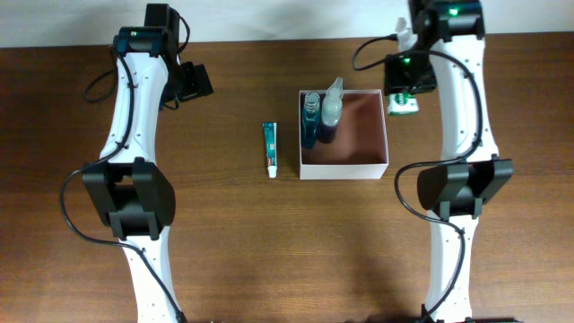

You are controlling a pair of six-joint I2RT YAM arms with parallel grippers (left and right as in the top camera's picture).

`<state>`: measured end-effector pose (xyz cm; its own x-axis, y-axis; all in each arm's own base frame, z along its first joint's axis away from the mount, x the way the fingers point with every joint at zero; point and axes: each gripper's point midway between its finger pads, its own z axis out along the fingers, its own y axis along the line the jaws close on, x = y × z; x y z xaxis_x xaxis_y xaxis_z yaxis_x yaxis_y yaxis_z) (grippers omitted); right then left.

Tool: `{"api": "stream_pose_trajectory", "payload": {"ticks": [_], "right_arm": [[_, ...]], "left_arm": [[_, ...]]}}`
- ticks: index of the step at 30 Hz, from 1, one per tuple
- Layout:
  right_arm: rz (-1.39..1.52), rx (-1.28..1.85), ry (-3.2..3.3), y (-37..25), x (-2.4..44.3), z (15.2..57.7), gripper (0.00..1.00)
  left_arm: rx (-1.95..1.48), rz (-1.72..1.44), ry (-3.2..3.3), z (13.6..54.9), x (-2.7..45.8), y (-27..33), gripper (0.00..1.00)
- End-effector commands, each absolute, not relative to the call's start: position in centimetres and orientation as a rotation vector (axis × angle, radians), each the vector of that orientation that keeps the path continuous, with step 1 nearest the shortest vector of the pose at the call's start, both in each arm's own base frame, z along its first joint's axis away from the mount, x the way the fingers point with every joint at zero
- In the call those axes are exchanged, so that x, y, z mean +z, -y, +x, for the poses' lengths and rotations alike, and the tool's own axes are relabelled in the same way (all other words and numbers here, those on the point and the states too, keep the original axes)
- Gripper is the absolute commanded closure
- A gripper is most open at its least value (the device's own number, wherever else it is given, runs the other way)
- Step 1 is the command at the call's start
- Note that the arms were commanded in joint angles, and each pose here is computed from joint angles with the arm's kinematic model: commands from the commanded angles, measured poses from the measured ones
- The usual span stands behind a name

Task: Pack container
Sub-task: 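Lift the Dettol box and carry it left over the pink box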

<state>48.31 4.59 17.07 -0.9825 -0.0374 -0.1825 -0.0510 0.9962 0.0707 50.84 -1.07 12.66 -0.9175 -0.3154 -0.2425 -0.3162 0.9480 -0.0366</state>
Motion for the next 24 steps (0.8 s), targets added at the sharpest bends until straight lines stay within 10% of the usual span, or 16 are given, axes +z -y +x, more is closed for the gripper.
{"api": "stream_pose_trajectory", "payload": {"ticks": [1,24], "right_arm": [[-0.002,0.197,-2.937,-6.8,18.1,48.1,0.58],[-0.017,0.2,-3.029,-10.1,14.4,47.3,0.52]], "left_arm": [[0.012,-0.451,-2.854,51.0,12.7,0.9,0.01],[0.012,-0.451,-2.854,51.0,12.7,0.9,0.01]]}}
